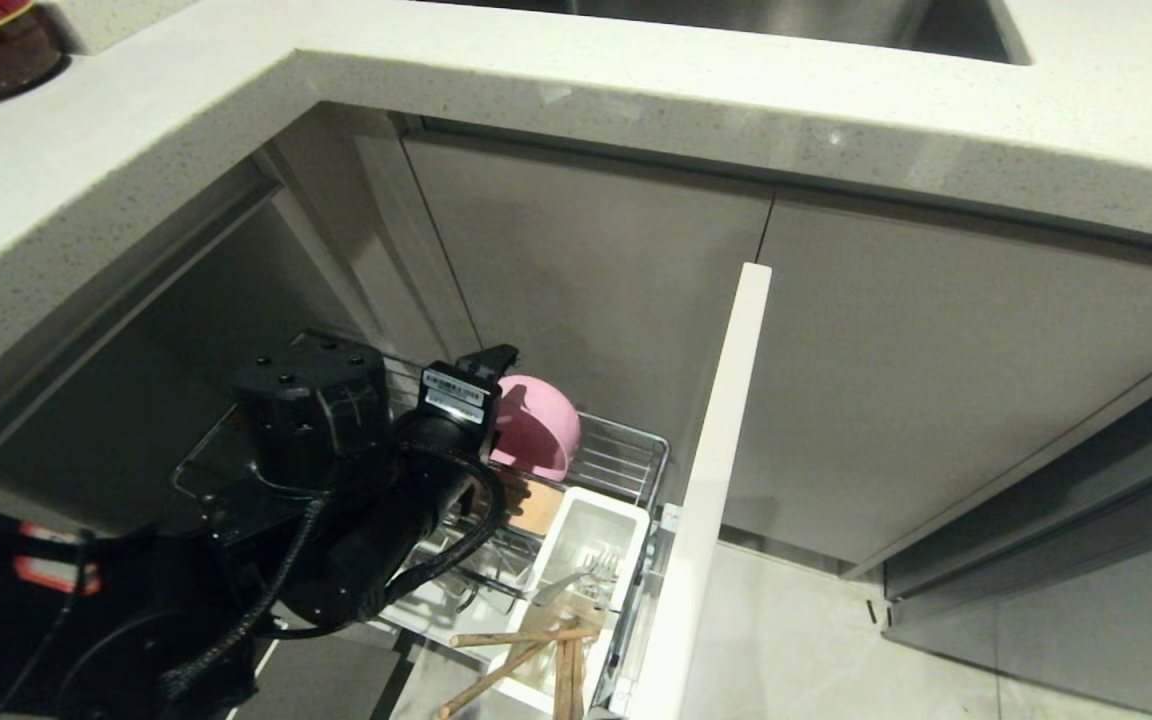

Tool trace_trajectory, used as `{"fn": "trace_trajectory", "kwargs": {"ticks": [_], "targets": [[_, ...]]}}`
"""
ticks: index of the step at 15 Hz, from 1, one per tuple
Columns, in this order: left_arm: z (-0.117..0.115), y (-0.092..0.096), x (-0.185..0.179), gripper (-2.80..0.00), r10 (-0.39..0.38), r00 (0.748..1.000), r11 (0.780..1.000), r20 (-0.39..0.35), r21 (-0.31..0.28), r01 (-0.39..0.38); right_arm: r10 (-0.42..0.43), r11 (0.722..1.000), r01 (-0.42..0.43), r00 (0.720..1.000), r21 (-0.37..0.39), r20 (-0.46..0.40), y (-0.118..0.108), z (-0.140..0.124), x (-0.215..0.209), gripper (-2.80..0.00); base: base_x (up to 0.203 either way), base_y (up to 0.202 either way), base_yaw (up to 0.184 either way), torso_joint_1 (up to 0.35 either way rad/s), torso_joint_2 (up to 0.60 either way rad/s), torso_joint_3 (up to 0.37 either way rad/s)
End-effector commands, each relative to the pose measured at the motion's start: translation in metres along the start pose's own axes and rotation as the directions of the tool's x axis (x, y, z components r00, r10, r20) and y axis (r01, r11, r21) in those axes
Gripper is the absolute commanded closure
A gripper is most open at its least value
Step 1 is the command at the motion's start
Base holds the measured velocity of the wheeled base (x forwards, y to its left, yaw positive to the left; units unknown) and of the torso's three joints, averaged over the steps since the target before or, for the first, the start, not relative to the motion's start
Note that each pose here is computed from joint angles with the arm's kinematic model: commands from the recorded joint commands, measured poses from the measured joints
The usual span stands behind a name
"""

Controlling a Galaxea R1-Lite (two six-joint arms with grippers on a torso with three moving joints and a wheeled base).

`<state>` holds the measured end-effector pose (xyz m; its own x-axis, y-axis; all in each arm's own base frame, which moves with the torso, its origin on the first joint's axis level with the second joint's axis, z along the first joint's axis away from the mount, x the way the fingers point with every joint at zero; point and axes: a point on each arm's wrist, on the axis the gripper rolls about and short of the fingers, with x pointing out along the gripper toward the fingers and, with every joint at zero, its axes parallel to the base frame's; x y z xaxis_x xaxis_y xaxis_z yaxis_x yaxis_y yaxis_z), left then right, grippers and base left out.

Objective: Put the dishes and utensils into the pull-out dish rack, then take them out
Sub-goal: Pick up the bowl and place it in the cupboard, then pick up the plate and place it in the cupboard

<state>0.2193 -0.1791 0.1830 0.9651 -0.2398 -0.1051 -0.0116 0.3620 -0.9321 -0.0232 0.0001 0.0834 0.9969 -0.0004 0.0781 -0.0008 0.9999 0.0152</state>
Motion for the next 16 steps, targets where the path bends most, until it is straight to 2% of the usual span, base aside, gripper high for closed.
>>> {"fn": "trace_trajectory", "kwargs": {"ticks": [1, 2, 3, 5, 6, 8, 9, 11, 12, 13, 14, 16], "targets": [[0.02, -0.016, -0.035, -2.8, 0.028, 0.999, 1.0, -0.021, 0.013, -0.028, 0.0, 1.0, 0.0, 1.0, 0.0, -0.025, 0.0, -0.007, 0.001, 0.0, 0.0, 0.0, 0.0, 0.0, 0.0, 0.0], [0.024, -0.018, -0.045, -2.8, 0.055, 0.998, 0.998, -0.036, 0.032, -0.054, 0.0, 1.0, 0.0, 1.0, 0.0, -0.025, 0.0, -0.007, 0.001, 0.0, 0.0, 0.0, 0.0, 0.0, 0.0, 0.0], [0.027, -0.019, -0.054, 0.0, 0.083, 0.995, 0.995, -0.053, 0.055, -0.08, 0.0, 1.0, 0.0, 1.0, 0.0, -0.025, 0.0, -0.007, 0.001, 0.0, 0.0, 0.0, 0.0, 0.0, 0.0, 0.0], [0.032, -0.024, -0.067, 0.0, 0.091, 0.994, 0.994, -0.057, 0.072, -0.087, 0.0, 1.0, 0.0, 1.0, 0.0, -0.025, 0.0, -0.007, 0.001, 0.0, 0.0, 0.0, 0.0, 0.0, 0.0, 0.0], [0.037, -0.031, -0.073, 0.0, 0.072, 0.997, 0.994, -0.034, 0.08, -0.069, 0.0, 1.0, 0.0, 1.0, 0.0, -0.025, 0.0, -0.007, 0.001, 0.0, 0.0, 0.0, 0.0, 0.0, 0.0, 0.0], [0.04, -0.046, -0.082, 0.0, 0.027, 1.0, 0.979, 0.005, 0.202, -0.028, 0.0, 1.0, 0.0, 1.0, 0.0, -0.025, 0.0, -0.007, 0.001, 0.0, 0.0, 0.0, 0.0, 0.0, 0.0, 0.0], [0.042, -0.054, -0.087, 0.0, 0.007, 0.999, 0.963, 0.035, 0.27, -0.016, 0.0, 1.0, 0.0, 1.0, 0.0, -0.025, 0.0, -0.007, 0.001, 0.0, 0.0, 0.0, 0.0, 0.0, 0.0, 0.0], [0.048, -0.069, -0.096, 0.0, -0.04, 0.996, 0.911, 0.077, 0.413, 0.005, 0.0, 1.0, 0.0, 1.0, 0.0, -0.025, 0.0, -0.007, 0.001, 0.0, 0.0, 0.0, 0.0, 0.0, 0.0, 0.0], [0.052, -0.077, -0.099, 0.0, -0.067, 0.994, 0.864, 0.087, 0.504, 0.014, 0.0, 1.0, 0.0, 1.0, 0.0, -0.025, 0.0, -0.007, 0.001, 0.0, 0.0, 0.0, 0.0, 0.0, 0.0, 0.0], [0.057, -0.086, -0.103, 0.0, -0.098, 0.991, 0.795, 0.095, 0.606, 0.021, 0.0, 1.0, 0.0, 1.0, 0.0, -0.025, 0.0, -0.007, 0.001, 0.0, 0.0, 0.0, 0.0, 0.0, 0.0, 0.0], [0.062, -0.095, -0.106, 0.0, -0.132, 0.987, 0.712, 0.093, 0.702, 0.029, 0.0, 1.0, 0.0, 1.0, 0.0, -0.025, 0.0, -0.007, 0.001, 0.0, 0.0, 0.0, 0.0, 0.0, 0.0, 0.0], [0.081, -0.113, -0.109, 0.0, -0.204, 0.972, 0.507, 0.116, 0.862, 0.004, 0.0, 1.0, 0.0, 1.0, 0.0, -0.025, 0.0, -0.007, 0.001, 0.0, 0.0, 0.0, 0.0, 0.0, 0.0, 0.0]]}}
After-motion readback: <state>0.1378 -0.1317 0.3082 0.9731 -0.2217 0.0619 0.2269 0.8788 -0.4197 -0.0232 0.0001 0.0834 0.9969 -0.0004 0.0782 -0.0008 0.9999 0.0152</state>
